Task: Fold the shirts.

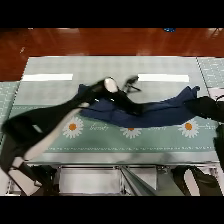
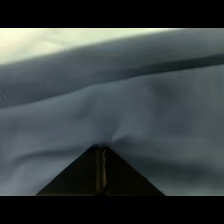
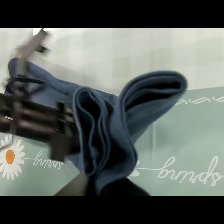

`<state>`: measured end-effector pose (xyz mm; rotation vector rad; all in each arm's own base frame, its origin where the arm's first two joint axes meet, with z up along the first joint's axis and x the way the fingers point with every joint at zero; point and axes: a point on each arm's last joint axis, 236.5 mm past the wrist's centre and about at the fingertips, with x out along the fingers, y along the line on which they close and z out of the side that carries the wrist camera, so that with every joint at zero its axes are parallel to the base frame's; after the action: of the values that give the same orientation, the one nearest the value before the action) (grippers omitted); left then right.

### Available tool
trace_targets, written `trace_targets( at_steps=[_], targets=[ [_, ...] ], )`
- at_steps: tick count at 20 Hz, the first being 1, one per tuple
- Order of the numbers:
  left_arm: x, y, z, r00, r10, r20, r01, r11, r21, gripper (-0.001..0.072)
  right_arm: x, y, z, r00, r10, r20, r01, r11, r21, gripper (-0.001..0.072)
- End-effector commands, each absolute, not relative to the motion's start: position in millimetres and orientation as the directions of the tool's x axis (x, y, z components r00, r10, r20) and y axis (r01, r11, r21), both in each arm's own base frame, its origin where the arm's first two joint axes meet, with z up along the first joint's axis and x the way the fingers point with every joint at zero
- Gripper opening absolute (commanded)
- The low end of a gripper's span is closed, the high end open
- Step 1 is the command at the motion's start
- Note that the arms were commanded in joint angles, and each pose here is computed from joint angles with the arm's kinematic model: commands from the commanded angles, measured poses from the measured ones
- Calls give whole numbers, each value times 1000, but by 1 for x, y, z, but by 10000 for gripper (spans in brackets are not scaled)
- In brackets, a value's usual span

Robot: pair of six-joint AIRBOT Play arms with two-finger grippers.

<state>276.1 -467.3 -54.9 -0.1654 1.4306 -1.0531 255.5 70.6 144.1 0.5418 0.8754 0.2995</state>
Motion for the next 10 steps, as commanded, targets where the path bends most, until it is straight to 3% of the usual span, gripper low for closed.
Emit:
trace_targets(
  at_steps=[1,3,5,10],
  targets=[
    [211,-509,-80,-351,-596,-723,484,545,-685,18,248,76,150,621,470,-627,-36,817,576,19],
    [200,-516,-76,-367,-601,-710,481,530,-698,18,250,75,151,627,467,-623,-36,817,576,19],
    [217,-511,-66,-355,-619,-701,468,531,-706,18,250,76,151,628,467,-622,-31,814,580,19],
    [350,-399,-2,-98,-689,-718,387,638,-665,18,264,102,163,620,561,-549,-86,744,663,19]
  ],
)
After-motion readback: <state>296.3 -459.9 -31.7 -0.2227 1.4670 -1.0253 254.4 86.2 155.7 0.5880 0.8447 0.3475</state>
